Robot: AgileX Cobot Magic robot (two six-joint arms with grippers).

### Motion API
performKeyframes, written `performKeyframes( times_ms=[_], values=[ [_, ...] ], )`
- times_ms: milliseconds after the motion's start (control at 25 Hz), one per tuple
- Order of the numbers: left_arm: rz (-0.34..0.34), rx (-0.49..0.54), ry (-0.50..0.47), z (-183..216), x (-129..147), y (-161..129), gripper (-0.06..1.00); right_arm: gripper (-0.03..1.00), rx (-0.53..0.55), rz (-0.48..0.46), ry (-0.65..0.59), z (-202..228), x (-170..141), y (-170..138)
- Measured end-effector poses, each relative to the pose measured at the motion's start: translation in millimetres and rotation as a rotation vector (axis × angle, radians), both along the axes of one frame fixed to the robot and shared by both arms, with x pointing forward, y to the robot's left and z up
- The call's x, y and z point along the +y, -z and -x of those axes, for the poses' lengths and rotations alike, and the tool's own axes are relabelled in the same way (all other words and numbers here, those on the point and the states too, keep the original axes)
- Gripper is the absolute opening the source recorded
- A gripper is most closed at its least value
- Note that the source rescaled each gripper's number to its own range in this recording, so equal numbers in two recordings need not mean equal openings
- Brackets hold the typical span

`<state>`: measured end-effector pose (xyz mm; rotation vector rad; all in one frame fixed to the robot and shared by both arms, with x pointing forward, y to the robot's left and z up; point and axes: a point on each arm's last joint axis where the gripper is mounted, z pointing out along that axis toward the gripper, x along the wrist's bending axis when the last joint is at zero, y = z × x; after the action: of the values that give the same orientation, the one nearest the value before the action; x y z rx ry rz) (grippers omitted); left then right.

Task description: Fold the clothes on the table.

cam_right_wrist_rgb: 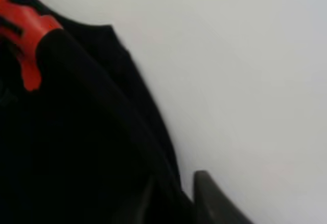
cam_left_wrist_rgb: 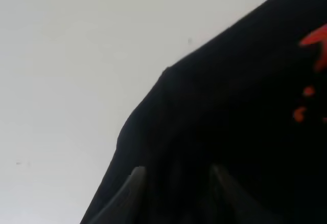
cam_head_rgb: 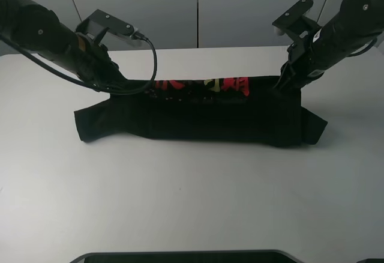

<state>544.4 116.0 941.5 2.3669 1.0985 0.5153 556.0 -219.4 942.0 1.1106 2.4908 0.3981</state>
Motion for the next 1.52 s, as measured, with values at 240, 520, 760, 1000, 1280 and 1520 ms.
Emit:
performKeyframes(
  times_ms=[240, 520, 760, 1000, 1280, 1520],
  values=[
    [0.08, 0.029, -0.113, -0.6, -0.6, -0.6, 0.98, 0.98, 0.021, -0.066, 0.136, 0.5, -0.3, 0.3],
    [0.004, 0.175, -0.24, -4.3, 1.5, -16.0, 0.99, 1.0, 0.161, -0.126, 0.387, 4.8, -1.9, -3.9],
    [-0.081, 0.293, -0.279, -12.6, -0.2, -10.9, 0.99, 1.0, 0.251, -0.157, 0.508, 9.0, -1.0, -6.2],
    [-0.079, 0.391, -0.356, -24.6, 21.6, 9.0, 0.99, 1.0, 0.315, -0.177, 0.576, 14.0, 0.1, -4.9],
    [-0.042, 0.498, -0.344, -31.9, 33.0, 31.5, 0.99, 1.0, 0.352, -0.173, 0.626, 11.2, 0.9, 8.3],
    [-0.065, 0.534, -0.342, -32.0, 32.8, 47.0, 0.99, 1.0, 0.377, -0.163, 0.65, 8.2, 1.6, 23.4]
  ],
)
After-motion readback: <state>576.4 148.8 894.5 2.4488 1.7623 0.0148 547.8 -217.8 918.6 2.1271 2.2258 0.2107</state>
